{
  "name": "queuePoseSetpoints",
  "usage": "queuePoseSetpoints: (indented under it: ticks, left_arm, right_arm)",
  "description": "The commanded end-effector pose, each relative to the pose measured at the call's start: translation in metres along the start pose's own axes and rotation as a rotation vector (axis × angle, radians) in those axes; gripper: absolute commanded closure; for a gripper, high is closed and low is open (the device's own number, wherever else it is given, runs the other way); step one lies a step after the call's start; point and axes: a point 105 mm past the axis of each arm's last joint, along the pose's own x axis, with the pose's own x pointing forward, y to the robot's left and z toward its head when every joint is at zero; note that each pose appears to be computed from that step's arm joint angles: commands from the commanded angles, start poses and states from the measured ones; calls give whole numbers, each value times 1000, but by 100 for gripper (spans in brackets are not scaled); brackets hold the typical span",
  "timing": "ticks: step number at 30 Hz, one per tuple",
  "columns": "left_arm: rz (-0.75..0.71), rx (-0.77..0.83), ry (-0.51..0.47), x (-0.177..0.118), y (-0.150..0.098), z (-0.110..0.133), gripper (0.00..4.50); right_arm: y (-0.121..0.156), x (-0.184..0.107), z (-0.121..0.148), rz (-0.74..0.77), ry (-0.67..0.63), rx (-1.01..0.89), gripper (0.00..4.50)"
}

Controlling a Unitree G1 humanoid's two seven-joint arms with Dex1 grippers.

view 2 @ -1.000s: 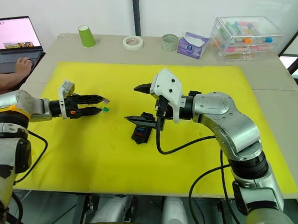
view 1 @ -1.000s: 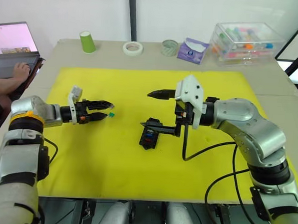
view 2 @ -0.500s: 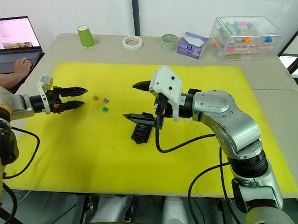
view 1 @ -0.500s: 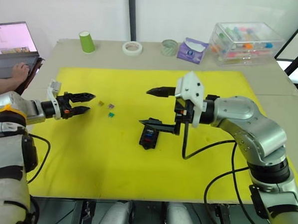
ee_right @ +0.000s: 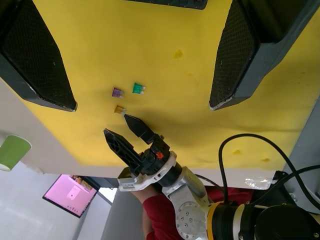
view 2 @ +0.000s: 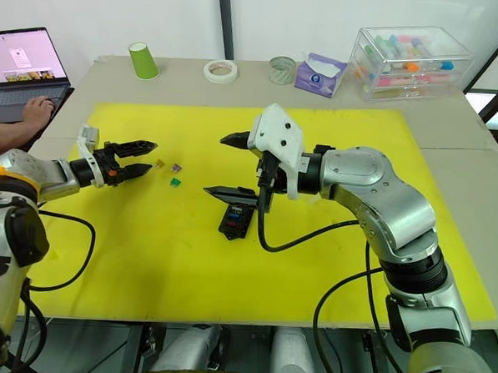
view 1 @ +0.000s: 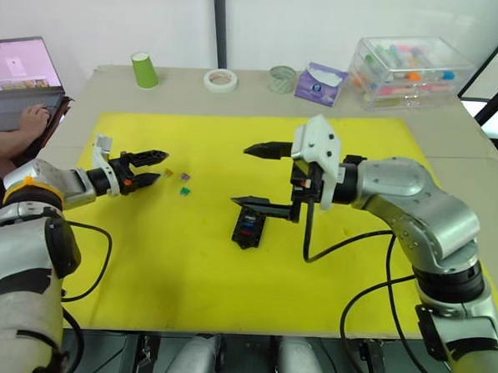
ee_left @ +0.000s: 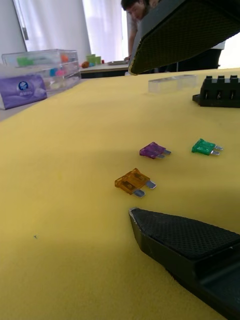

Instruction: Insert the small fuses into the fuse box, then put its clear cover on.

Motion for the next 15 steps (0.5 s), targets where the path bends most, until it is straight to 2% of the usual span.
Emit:
queuePoseSetpoints:
  ticks: [1,15]
  left_arm:
    - [-4,10,-3,3,-3,2,0]
    - [-22,23,19,17,-9,-4,0]
  right_arm:
    - [-1,-2,16,-12,-47,-42,3]
    - [-1,0,19,-10,-59,-37,3]
